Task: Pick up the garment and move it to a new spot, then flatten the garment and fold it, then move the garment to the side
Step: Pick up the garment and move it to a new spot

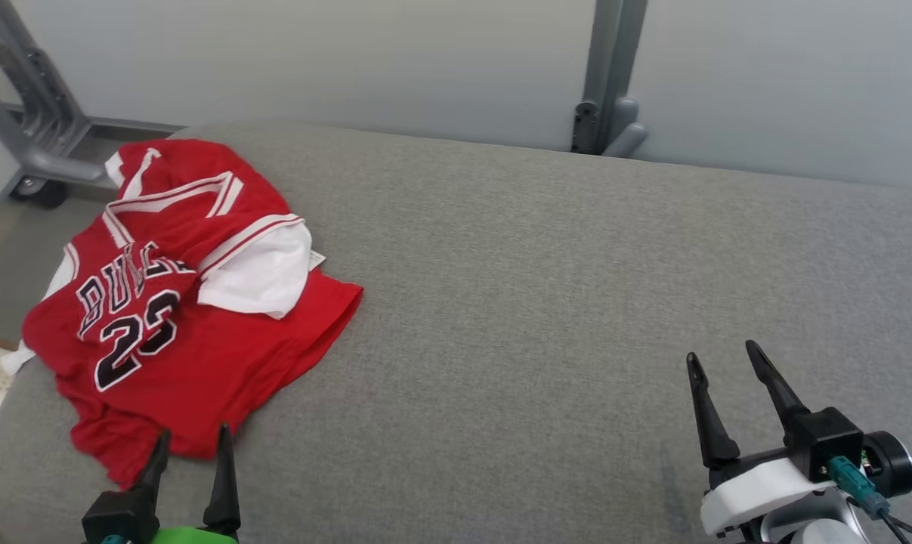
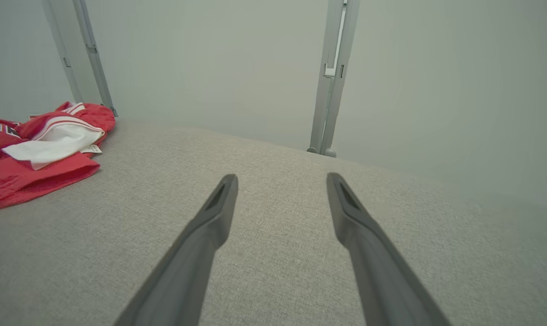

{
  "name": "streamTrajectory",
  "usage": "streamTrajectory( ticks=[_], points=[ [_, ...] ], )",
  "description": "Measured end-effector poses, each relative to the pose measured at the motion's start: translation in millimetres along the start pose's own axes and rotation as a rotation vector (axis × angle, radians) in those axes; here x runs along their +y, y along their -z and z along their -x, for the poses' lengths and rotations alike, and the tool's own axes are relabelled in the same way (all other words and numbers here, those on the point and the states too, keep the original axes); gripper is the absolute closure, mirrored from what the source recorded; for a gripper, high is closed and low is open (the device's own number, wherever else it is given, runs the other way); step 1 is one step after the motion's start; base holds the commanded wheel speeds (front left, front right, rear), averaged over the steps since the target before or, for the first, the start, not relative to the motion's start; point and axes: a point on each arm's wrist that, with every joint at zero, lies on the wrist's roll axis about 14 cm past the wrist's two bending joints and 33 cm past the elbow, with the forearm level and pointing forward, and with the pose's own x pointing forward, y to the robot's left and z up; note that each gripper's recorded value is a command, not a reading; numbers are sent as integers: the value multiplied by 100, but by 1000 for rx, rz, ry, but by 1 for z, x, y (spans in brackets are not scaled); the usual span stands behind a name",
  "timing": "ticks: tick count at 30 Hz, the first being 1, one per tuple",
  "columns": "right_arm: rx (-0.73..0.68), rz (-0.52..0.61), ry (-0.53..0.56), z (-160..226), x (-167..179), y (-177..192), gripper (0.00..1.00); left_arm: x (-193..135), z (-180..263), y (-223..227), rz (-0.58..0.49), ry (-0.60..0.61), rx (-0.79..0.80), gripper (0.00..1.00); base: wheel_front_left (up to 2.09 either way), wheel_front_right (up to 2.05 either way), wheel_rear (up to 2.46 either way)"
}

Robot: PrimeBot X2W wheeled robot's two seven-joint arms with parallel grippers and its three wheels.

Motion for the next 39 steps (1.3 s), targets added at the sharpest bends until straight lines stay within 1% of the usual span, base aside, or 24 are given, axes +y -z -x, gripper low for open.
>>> streamTrajectory(
  ticks=[3, 6, 11, 16, 18, 23, 26, 28, 30, 32, 35, 36, 37, 38, 39],
  points=[
    [1, -13, -74, -10, 24, 1, 0, 22, 16, 2, 8, -72, 1, 0, 0, 0, 0],
    [-9, -17, -133, -19, 43, -1, 0, 37, 29, 3, 15, -123, 1, 0, 0, 0, 0],
    [-10, -12, -188, -26, 57, -1, 0, 51, 37, 4, 29, -174, -1, 0, 0, 0, 0],
    [11, -2, -173, -24, 46, 7, 0, 61, 25, 6, 51, -220, 11, 0, 0, 0, 0],
    [22, 0, -165, -24, 41, 11, 0, 60, 13, 12, 65, -223, 53, 0, 0, 0, 0],
    [44, -1, -141, -29, 26, 22, 0, 51, -25, 28, 146, -211, 190, 0, 0, 0, 0],
    [62, -7, -125, -31, 19, 31, 0, 49, -48, 30, 167, -214, 229, 0, 0, 0, 0],
    [79, -17, -114, -30, 15, 38, 0, 55, -58, 35, 158, -246, 276, 0, 0, 0, 0],
    [94, -23, -104, -28, 12, 44, 0, 58, -61, 50, 143, -270, 356, 0, 0, 0, 0],
    [99, -28, -91, -28, 8, 46, 0, 57, -63, 63, 145, -285, 416, 0, 0, 0, 0],
    [109, -35, -61, -24, -1, 49, 0, 56, -69, 72, 142, -295, 463, 0, 0, 0, 0],
    [113, -35, -53, -23, -3, 50, 0, 55, -71, 75, 145, -294, 474, 10, 0, 0, 0],
    [115, -36, -46, -22, -5, 51, 0, 54, -71, 79, 143, -291, 494, 28, 0, 0, 0],
    [117, -37, -40, -21, -7, 51, 0, 52, -69, 84, 146, -288, 514, 52, 0, 0, 0],
    [118, -38, -36, -20, -8, 52, 0, 51, -66, 90, 145, -284, 537, 68, 0, 0, 0]
  ],
)
